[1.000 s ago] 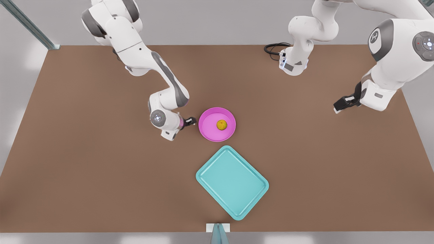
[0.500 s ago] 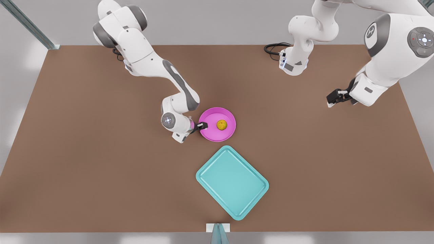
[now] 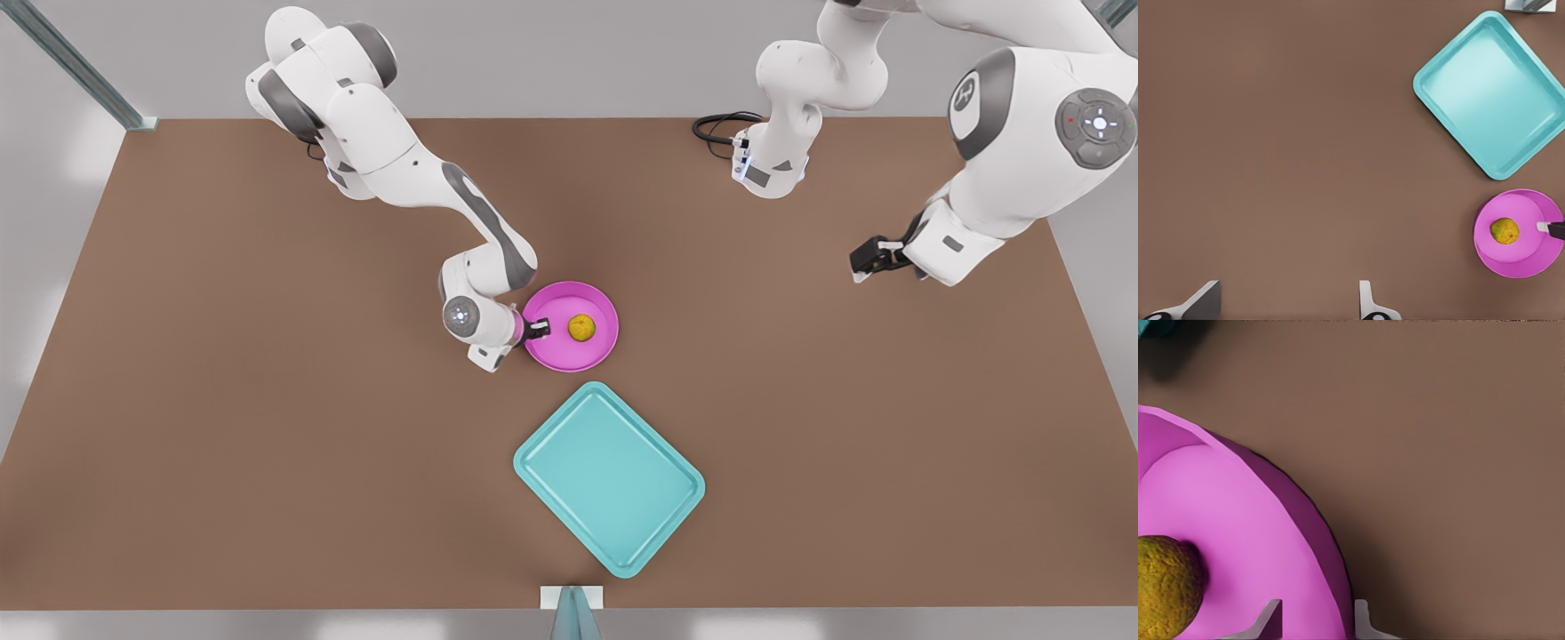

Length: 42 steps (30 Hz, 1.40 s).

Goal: Place the orange on the plate with the left arm and the plate on the tray with the right arm

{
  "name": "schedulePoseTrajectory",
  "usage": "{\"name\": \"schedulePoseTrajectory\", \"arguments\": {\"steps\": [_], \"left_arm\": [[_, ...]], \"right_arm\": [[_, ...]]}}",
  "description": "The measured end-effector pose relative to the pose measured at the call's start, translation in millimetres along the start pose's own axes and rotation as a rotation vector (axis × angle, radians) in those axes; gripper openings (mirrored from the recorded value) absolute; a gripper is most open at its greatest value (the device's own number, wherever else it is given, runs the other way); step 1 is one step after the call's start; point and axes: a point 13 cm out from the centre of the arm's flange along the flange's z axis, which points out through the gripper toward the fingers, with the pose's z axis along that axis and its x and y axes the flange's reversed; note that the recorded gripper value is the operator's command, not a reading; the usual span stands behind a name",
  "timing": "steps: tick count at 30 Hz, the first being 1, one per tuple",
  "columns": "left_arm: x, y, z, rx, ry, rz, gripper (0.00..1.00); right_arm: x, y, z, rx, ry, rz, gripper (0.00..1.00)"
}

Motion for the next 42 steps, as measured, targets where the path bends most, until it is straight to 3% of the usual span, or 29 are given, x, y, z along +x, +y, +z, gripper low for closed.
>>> {"name": "schedulePoseTrajectory", "arguments": {"steps": [3, 6, 15, 21, 30, 42], "left_arm": [[-1, 2, 0, 0.001, 0.0, 0.003, 1.0], [0, 2, -1, 0.002, -0.002, 0.01, 1.0], [1, 1, -2, 0.003, -0.004, 0.027, 1.0], [1, -2, -15, 0.008, -0.028, 0.038, 1.0], [-4, -1, -36, 0.008, -0.075, 0.037, 1.0], [-2, -3, -39, 0.01, -0.077, 0.04, 1.0]], "right_arm": [[0, 0, -1, -0.002, -0.001, 0.003, 0.3], [-1, 2, -2, -0.004, -0.002, 0.004, 0.22], [-11, 17, -22, -0.026, -0.029, -0.015, 0.21], [-40, 33, -65, -0.063, -0.102, -0.025, 0.21], [-127, 3, -155, -0.153, -0.266, 0.067, 0.21], [-250, 11, -142, -0.268, -0.413, 0.114, 0.21]]}}
